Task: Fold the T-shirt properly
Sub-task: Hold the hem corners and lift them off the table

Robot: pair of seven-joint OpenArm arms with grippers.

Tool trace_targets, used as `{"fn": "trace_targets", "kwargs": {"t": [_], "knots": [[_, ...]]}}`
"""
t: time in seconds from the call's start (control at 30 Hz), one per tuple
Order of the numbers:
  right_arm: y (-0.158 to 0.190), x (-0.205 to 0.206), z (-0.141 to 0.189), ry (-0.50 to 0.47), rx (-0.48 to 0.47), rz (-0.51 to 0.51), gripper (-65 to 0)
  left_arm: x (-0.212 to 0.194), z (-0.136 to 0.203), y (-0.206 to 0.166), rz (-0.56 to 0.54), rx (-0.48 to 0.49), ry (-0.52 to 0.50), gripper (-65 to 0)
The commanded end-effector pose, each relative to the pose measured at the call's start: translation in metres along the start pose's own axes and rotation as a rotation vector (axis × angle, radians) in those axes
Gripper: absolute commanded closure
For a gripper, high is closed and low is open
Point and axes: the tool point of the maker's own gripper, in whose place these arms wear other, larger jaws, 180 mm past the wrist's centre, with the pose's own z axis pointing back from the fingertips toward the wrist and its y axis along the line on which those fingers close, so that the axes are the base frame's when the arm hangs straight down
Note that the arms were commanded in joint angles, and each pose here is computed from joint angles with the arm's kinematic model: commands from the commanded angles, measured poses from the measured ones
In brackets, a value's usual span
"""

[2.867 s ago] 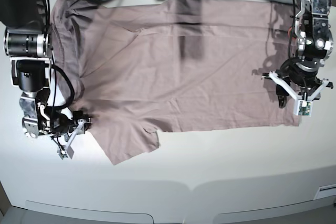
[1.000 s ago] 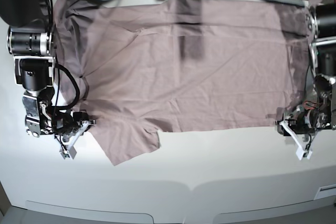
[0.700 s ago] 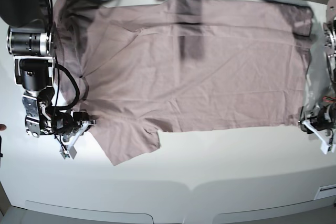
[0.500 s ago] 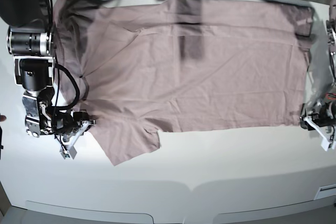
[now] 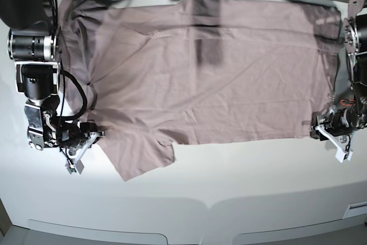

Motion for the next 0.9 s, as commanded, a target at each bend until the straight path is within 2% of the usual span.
{"fn": "trace_targets", "kwargs": {"t": [0.0, 0.07, 0.1, 0.2, 0.23, 0.43, 0.57, 0.7, 0.87], "knots": [[-0.005, 0.007, 0.006, 0.002, -0.013, 0.017, 0.0, 0.019, 0.006, 0.001, -0.013, -0.004, -0.028, -26.5], [-0.005, 0.008, 0.006, 0.002, -0.012, 0.017, 0.0, 0.017, 0.006, 0.001, -0.012, -0.004, -0.021, -24.1], [-0.005, 0.008, 0.006, 0.002, -0.012, 0.017, 0.0, 0.016, 0.006, 0.001, -0.012, -0.004, -0.014, -20.9], [-0.005, 0.007, 0.006, 0.004, -0.012, 0.017, 0.0, 0.016, 0.006, 0.0, -0.002, -0.011, -0.011, -2.6], [-0.005, 0.007, 0.006, 0.003, -0.012, 0.017, 0.0, 0.016, 0.006, 0.0, -0.002, -0.011, -0.013, 0.0], [-0.008, 0.008, 0.008, -0.001, -0.016, 0.014, 0.0, 0.018, 0.008, 0.004, -0.003, -0.003, -0.018, 0.0], [-0.013, 0.016, 0.02, -0.053, 0.018, -0.03, 0.0, 0.021, 0.009, 0.004, -0.005, -0.003, -0.023, 0.0], [-0.022, 0.013, 0.031, -0.031, 0.021, -0.053, 0.0, 0.024, 0.009, 0.004, -0.005, -0.003, -0.043, 0.0], [-0.028, 0.02, 0.043, -0.073, 0.04, -0.089, 0.0, 0.028, 0.01, 0.003, -0.013, -0.003, -0.05, 0.0]]}}
